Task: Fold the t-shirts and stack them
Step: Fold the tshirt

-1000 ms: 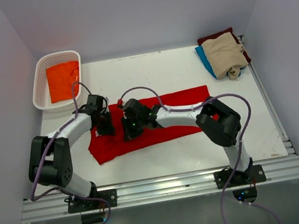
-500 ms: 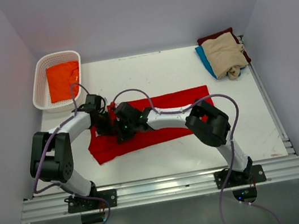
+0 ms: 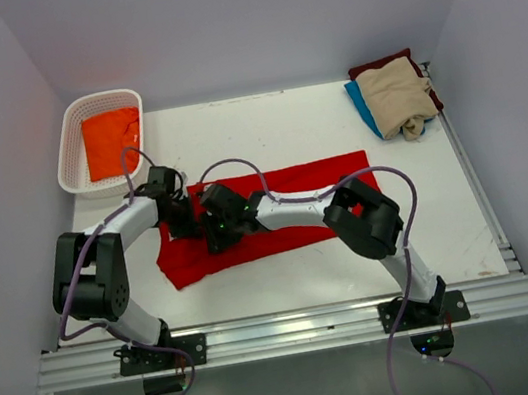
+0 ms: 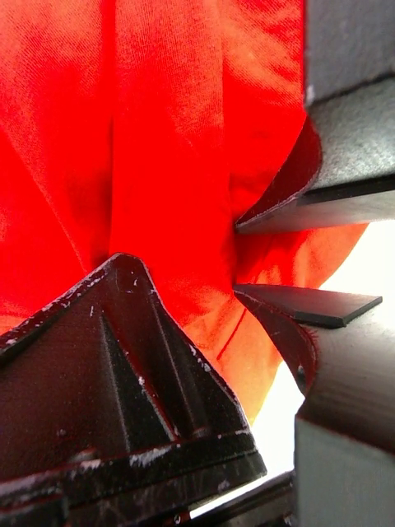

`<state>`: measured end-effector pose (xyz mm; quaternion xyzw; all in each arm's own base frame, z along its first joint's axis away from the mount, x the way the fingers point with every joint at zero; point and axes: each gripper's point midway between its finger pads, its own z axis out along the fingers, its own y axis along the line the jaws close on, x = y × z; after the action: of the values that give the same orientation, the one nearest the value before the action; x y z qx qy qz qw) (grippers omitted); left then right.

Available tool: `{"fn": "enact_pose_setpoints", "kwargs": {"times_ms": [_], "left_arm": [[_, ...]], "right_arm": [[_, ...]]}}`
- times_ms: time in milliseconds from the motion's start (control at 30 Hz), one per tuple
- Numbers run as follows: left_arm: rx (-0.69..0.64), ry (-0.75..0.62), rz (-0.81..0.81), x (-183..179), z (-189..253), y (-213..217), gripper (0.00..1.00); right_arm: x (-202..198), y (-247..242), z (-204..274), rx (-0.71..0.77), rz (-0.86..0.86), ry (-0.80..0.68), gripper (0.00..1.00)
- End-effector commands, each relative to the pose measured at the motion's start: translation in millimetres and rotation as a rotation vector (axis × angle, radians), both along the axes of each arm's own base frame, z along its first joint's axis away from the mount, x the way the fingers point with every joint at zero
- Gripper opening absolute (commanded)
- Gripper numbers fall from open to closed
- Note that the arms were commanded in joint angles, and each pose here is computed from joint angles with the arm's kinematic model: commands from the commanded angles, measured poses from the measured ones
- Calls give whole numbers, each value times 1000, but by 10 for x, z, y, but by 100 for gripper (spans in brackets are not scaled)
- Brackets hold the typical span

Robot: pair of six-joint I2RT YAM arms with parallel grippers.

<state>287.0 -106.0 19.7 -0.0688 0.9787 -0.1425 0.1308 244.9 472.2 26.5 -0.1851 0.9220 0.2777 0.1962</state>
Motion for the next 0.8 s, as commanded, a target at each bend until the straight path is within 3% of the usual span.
{"fn": "enact_pose_setpoints", "kwargs": {"times_ms": [0, 233, 567, 767], "left_arm": [[-16, -58, 2, 179, 61, -30, 0], [-21, -51, 0, 171, 46, -39, 0], [-28, -48, -5, 166, 39, -53, 0], [-29, -47, -5, 156, 35, -54, 0]], "right_arm": [[72, 164, 159, 28, 6, -55, 36], [53, 249, 206, 51, 22, -60, 36], [-57, 435, 366, 117, 73, -79, 29], [-71, 494, 395, 127, 87, -86, 38]]}}
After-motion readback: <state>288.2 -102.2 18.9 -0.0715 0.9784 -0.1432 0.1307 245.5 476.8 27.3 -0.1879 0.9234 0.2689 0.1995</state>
